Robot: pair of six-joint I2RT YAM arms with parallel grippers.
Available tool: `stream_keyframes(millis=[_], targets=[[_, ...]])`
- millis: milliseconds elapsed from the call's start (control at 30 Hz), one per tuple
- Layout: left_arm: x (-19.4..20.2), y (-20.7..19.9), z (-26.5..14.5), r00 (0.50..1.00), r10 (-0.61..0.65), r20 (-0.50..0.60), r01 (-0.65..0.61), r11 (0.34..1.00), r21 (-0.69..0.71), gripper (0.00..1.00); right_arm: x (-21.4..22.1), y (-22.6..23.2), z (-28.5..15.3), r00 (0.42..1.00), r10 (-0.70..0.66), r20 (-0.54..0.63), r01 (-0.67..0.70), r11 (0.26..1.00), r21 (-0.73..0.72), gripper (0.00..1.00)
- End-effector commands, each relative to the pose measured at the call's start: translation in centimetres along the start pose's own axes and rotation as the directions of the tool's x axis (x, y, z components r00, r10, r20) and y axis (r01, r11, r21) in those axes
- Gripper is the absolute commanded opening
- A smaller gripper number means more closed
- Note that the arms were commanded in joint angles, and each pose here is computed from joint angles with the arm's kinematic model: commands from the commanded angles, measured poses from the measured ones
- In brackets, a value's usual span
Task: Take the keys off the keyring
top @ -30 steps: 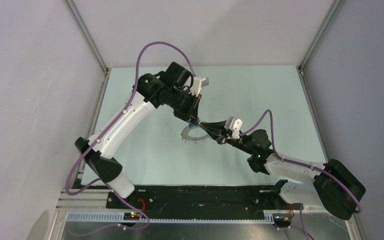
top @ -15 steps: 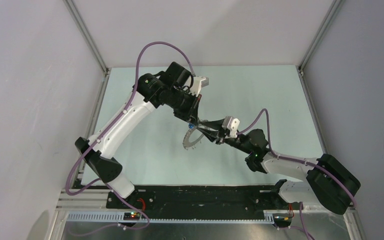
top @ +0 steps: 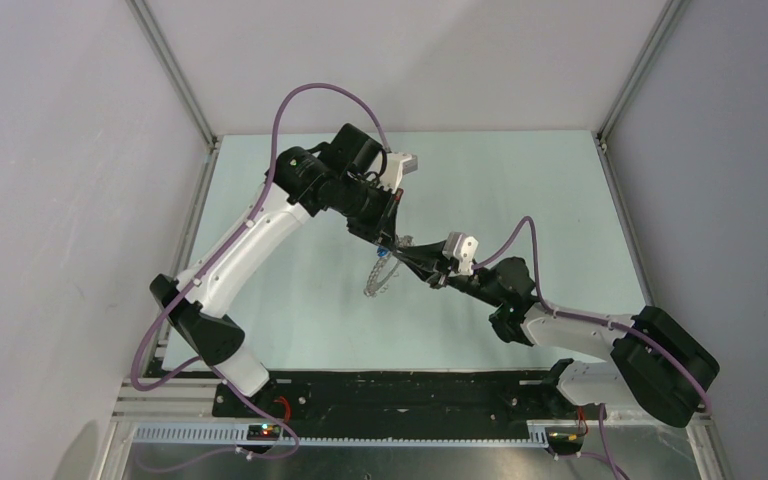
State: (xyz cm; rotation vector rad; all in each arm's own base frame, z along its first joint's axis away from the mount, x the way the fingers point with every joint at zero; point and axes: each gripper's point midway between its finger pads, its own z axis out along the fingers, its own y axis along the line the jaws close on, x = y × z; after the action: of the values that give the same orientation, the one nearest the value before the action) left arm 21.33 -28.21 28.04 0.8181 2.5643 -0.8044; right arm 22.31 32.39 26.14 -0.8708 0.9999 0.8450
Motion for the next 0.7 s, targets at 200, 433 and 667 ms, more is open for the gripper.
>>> stream_keyframes(millis=[200, 433, 667], targets=[[-0.69, -1.60, -1.37, 0.998, 0.012, 0.056, -0.015, 0.998, 0.056, 0.00, -3.27, -0.76, 1.01, 0.995, -0.029, 0.101, 0.026, 0.999, 0.028, 0.24], [-0.79, -1.81, -1.46, 0.998, 0.013, 0.062, -0.017, 0.998, 0.063, 0.00, -3.24, -0.45, 1.23, 0.995, -0.017, 0.101, 0.016, 1.000, 0.010, 0.32], [-0.79, -1.88, -1.37, 0.998, 0.015, 0.059, -0.019, 0.998, 0.067, 0.00, -3.35, -0.39, 1.53, 0.994, -0.017, 0.106, 0.017, 1.000, 0.001, 0.32]])
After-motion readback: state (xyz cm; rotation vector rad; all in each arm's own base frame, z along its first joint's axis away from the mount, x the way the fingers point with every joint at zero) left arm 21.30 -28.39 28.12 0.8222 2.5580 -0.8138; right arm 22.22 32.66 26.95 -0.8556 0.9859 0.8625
